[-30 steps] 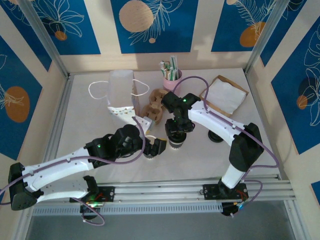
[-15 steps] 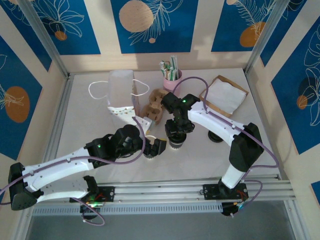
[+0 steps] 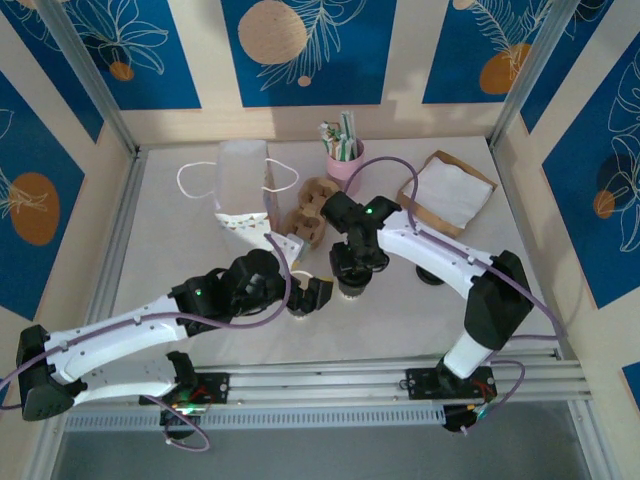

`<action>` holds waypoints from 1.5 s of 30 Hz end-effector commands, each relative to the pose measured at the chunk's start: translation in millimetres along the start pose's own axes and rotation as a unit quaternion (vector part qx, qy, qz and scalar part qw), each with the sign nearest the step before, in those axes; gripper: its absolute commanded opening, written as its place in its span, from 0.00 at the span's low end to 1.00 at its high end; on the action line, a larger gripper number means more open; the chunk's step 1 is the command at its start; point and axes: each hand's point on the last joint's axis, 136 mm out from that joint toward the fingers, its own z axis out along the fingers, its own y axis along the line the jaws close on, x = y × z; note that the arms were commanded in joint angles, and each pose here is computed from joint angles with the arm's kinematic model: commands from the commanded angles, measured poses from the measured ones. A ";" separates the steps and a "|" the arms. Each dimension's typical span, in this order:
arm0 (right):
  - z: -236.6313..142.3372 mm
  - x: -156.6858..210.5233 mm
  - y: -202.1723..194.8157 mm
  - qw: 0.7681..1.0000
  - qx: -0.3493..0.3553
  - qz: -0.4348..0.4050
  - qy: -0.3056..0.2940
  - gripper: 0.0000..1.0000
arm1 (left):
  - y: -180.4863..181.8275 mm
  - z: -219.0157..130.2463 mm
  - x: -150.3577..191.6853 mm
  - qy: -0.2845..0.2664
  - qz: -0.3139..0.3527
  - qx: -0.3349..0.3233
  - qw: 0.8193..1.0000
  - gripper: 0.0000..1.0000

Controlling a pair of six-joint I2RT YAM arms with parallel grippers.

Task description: Pack the takeout coffee

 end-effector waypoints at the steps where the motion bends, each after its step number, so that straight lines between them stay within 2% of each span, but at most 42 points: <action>1: 43.3 52.9 -7.9 0.993 0.040 -0.002 0.113 0.66 | -2.7 -0.4 -1.8 -0.010 0.007 0.004 1.000 1.00; 11: 50.3 61.6 -4.5 0.991 0.052 -0.006 0.120 0.66 | -2.2 -0.4 -1.6 -0.010 0.006 0.004 1.000 1.00; 21: 22.8 50.9 5.9 0.995 0.038 -0.008 0.094 0.67 | -2.6 0.2 -2.2 -0.011 0.004 0.004 1.000 1.00; 30: -11.6 24.1 10.5 0.999 0.004 -0.003 0.054 0.76 | -4.0 0.3 -4.6 -0.012 0.005 0.005 1.000 1.00; 39: -26.0 19.1 5.1 0.999 -0.003 -0.003 0.038 0.84 | -5.3 3.7 -5.1 -0.008 0.008 0.004 1.000 1.00; 42: -26.7 20.7 3.2 0.999 -0.004 -0.002 0.036 0.83 | -5.2 4.5 -5.3 -0.007 0.009 0.002 1.000 1.00; 45: -34.6 19.1 3.4 1.000 -0.012 -0.002 0.022 0.78 | -5.3 3.3 -6.7 -0.008 0.008 0.002 1.000 1.00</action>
